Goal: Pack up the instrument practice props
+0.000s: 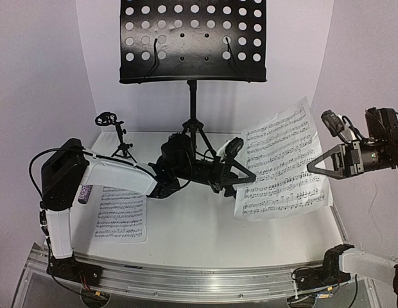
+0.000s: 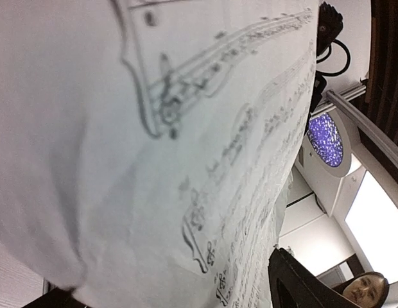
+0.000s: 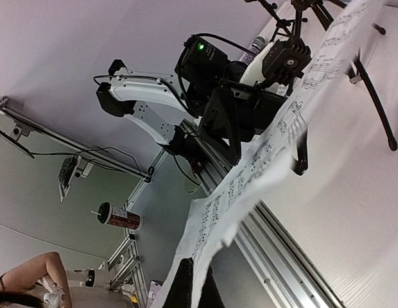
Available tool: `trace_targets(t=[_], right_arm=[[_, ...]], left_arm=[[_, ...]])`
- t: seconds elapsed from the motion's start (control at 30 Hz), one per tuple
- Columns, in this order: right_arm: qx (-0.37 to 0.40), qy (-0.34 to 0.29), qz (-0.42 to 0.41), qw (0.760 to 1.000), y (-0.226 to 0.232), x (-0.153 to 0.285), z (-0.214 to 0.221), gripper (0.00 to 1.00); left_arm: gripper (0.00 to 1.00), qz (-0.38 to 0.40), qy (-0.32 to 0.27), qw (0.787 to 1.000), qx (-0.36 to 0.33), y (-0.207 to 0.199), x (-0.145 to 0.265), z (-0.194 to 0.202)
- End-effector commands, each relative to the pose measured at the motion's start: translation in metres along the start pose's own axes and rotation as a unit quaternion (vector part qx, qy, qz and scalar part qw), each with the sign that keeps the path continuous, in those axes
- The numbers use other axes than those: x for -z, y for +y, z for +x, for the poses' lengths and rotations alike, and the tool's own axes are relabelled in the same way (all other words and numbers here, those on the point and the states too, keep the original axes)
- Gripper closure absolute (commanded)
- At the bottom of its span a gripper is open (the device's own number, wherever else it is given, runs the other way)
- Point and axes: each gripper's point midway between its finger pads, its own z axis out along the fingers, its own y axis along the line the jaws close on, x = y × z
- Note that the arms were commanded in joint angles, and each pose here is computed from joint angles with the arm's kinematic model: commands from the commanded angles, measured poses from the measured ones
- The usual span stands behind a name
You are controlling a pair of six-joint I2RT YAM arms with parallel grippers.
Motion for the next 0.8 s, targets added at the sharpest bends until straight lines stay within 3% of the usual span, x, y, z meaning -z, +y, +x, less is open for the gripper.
trace_targets(t=[0.0, 0.03, 0.13, 0.17, 0.23, 0.4, 0.57, 0.7, 0.77], right_arm=[[0.018, -0.001, -0.006, 1.000, 0.007, 0.002, -0.001, 1.00], [0.018, -0.001, -0.006, 1.000, 0.007, 0.002, -0.001, 1.00], [0.011, 0.001, -0.004, 1.000, 0.004, 0.001, 0.001, 1.00], [0.006, 0.002, -0.003, 1.000, 0.002, 0.000, 0.002, 1.00], [-0.004, 0.004, 0.001, 1.000, -0.002, -0.001, 0.004, 1.00], [-0.044, 0.009, 0.037, 0.998, -0.024, -0.005, 0.010, 0.95], [-0.077, 0.018, 0.047, 0.996, -0.039, -0.010, 0.017, 0.91], [-0.099, 0.011, 0.105, 0.989, -0.060, -0.008, 0.014, 0.40], [-0.108, 0.008, 0.128, 0.986, -0.068, -0.006, 0.015, 0.26]], left_arm=[[0.25, 0.006, -0.016, 1.000, -0.005, -0.009, 0.003, -0.007], [0.36, 0.004, -0.017, 1.000, -0.004, -0.008, 0.003, -0.007], [0.90, -0.003, -0.021, 1.000, -0.001, -0.007, 0.005, -0.008], [0.99, -0.007, -0.022, 1.000, 0.002, -0.006, 0.005, -0.008], [1.00, -0.021, -0.029, 0.999, 0.008, -0.001, 0.006, -0.009], [1.00, -0.147, -0.066, 0.984, 0.076, 0.045, 0.033, -0.005], [1.00, -0.179, -0.071, 0.981, 0.014, 0.037, 0.054, -0.009], [1.00, -0.266, -0.037, 0.963, -0.003, 0.063, 0.081, -0.005], [1.00, -0.330, -0.007, 0.944, -0.010, 0.078, 0.114, 0.001]])
